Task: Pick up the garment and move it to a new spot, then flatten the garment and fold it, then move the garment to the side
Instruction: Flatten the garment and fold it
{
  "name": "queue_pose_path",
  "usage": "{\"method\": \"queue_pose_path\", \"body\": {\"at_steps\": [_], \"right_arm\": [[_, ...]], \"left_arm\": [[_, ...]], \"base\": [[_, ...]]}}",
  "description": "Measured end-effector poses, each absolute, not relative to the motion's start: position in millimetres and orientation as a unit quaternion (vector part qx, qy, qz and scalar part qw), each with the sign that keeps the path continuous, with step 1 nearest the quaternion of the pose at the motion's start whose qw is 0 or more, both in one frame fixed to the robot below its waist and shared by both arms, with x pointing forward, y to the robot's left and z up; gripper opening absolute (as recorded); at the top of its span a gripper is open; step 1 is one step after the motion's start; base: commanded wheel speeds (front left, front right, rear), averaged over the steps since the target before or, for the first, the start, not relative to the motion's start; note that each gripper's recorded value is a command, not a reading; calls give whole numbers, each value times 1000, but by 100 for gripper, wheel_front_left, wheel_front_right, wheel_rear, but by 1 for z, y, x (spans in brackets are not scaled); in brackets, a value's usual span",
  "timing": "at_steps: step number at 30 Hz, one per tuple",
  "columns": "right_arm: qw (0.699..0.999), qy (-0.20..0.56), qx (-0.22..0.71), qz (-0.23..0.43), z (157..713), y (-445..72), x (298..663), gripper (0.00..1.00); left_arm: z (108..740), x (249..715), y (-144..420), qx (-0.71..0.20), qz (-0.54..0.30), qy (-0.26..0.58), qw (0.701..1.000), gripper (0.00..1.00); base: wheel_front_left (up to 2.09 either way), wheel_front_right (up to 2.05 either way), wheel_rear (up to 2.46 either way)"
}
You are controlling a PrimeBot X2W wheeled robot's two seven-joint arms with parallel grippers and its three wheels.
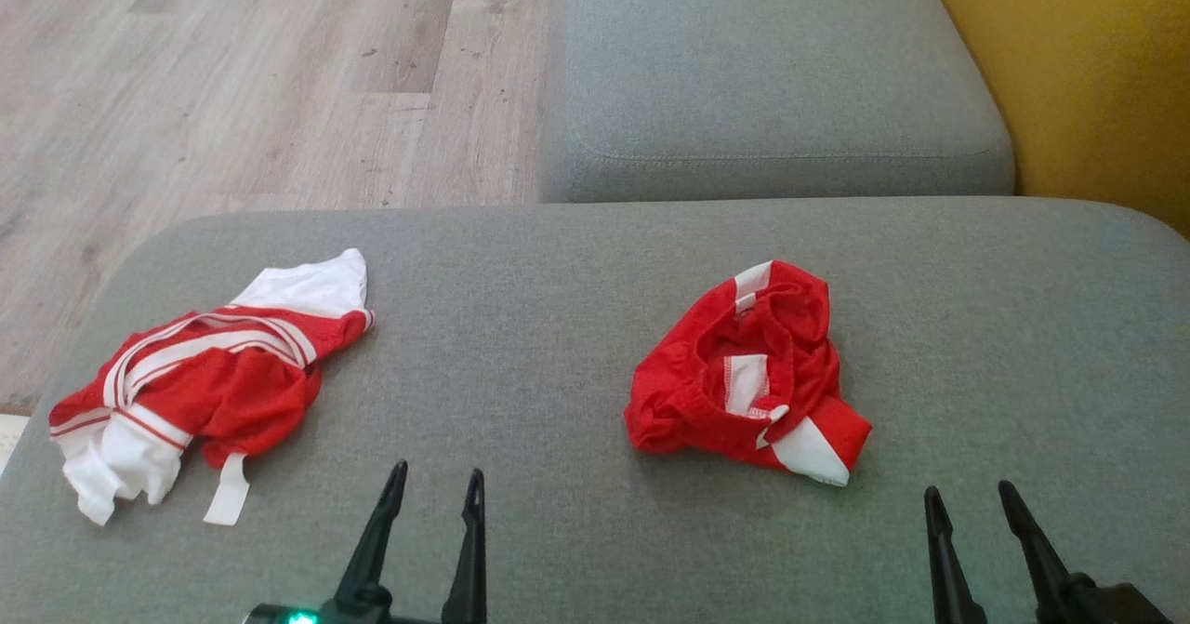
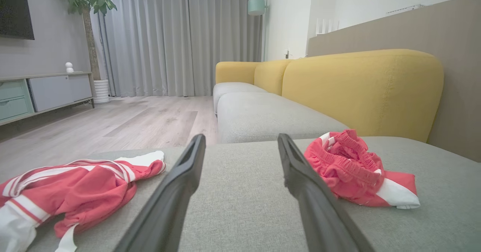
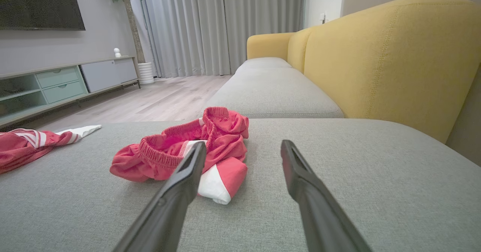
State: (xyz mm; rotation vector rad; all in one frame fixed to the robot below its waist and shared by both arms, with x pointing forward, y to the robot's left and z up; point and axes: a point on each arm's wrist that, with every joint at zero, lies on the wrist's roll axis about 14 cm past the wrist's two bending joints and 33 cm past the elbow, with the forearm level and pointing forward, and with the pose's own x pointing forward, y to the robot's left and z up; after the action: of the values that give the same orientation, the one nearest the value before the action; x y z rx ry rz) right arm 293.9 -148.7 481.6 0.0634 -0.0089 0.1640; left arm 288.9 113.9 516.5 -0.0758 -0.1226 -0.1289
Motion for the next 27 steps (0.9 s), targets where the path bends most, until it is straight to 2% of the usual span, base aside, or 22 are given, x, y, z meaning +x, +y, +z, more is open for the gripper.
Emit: {"method": "queue_pose_path", "body": {"at_steps": [27], "right_arm": [[996, -6, 32, 83, 482, -148, 294, 100]], "left_arm": [[498, 284, 114, -39, -67, -34, 996, 100]], "base": [[0, 0, 0]]}}
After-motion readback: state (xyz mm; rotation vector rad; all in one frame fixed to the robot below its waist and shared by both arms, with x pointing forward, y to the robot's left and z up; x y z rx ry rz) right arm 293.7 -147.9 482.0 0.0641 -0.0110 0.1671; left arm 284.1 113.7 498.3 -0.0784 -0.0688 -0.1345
